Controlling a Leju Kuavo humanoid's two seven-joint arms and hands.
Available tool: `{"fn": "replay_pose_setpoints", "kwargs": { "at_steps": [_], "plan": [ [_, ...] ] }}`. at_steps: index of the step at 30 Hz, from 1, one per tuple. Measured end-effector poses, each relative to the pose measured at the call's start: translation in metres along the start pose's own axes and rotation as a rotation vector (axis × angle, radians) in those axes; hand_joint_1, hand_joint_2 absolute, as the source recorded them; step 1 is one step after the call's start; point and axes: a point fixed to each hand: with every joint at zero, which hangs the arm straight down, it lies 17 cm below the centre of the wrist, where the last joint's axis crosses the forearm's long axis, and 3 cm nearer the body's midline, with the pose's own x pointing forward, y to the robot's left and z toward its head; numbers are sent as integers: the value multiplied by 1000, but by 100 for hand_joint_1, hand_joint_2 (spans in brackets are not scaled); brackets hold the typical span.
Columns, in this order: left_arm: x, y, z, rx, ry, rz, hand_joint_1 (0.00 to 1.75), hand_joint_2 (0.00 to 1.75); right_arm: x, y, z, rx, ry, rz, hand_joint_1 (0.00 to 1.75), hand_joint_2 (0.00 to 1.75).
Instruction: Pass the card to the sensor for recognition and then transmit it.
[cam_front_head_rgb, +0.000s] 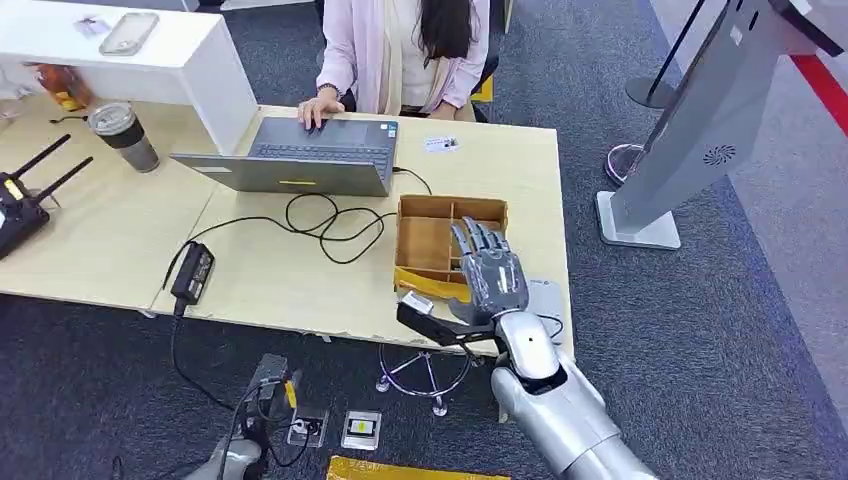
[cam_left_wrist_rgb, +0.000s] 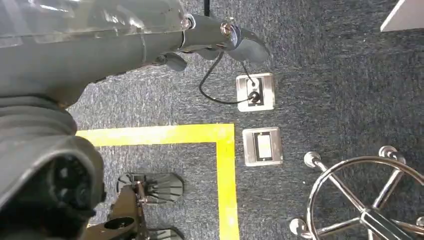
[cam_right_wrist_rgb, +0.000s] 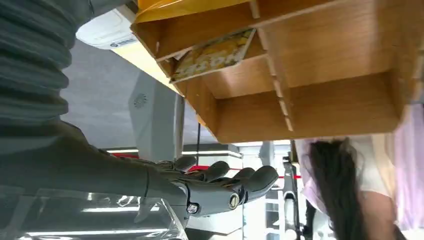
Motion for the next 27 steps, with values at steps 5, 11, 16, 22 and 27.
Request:
{"fn": "replay_pose_setpoints", "kwargs": {
  "at_steps": [5,11,16,22,27],
  "plan": [
    [2,-8,1,-25,8,2,0,0,-34,13,-3,42,61,13,0,175],
    [3,-10,1,-37,8,2,0,0,-45,16,-3,55,81,22,0,175],
    [3,-11,1,-38,13,-3,0,0,-54,19,-2,64,104,11,0,175],
    [7,-11,0,-41,13,-14,0,0,-60,21,-1,72,112,6,0,175],
    [9,-13,0,-44,10,-19,0,0,-58,27,1,105,101,6,0,175]
  ]
}}
